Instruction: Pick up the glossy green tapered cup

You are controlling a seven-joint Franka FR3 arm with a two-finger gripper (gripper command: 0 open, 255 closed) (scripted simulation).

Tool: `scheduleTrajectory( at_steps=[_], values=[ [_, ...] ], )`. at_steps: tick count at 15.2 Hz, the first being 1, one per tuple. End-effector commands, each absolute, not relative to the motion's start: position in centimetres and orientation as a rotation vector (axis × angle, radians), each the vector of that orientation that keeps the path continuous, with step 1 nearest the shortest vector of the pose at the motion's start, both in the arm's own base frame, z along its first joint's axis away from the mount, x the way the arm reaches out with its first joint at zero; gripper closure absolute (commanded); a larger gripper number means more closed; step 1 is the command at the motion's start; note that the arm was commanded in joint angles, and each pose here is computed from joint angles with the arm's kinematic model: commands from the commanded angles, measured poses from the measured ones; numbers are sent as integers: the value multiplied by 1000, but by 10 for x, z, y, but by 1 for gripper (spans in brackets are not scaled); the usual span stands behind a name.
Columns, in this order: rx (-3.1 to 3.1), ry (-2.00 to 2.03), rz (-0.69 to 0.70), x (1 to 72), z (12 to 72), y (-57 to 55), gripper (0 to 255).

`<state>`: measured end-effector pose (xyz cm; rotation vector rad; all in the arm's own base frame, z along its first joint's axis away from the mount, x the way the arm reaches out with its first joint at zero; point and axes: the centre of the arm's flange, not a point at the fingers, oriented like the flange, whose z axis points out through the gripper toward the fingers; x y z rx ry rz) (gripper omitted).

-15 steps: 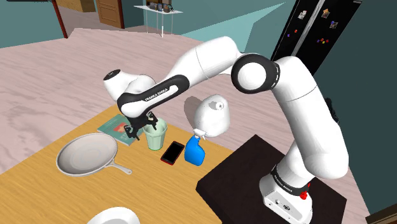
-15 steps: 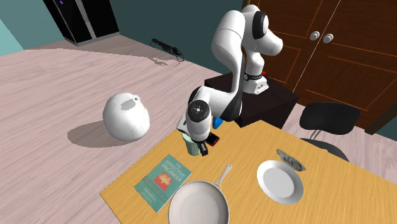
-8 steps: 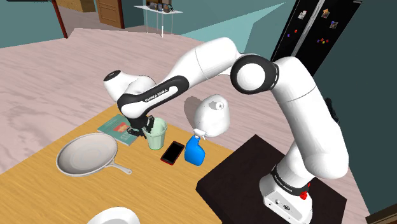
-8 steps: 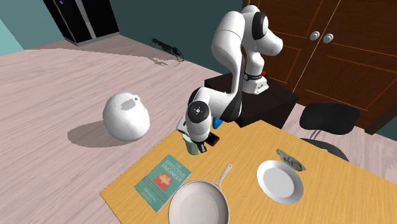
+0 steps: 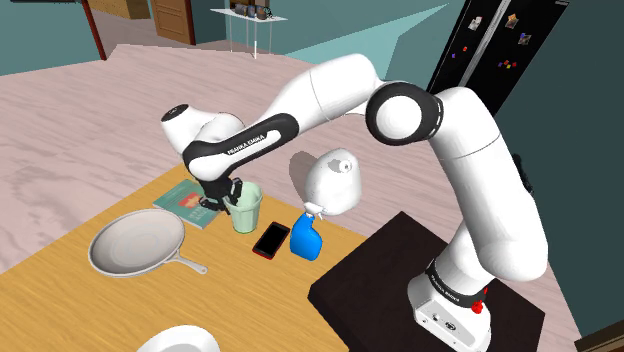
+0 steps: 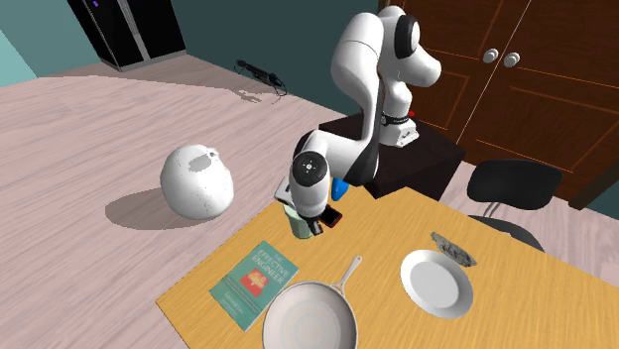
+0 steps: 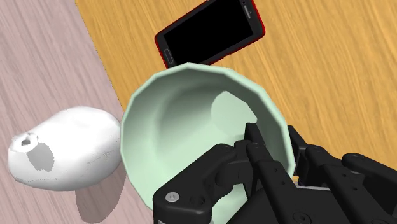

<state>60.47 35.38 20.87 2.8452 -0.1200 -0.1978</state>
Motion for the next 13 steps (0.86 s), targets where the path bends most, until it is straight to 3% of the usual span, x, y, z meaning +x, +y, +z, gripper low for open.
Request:
scheduleTrajectory(
  at_steps=[1,13],
  values=[
    [2845,-120,-197,605,220,353,255],
    [2845,-120,-197,605,273,353,255]
  ],
)
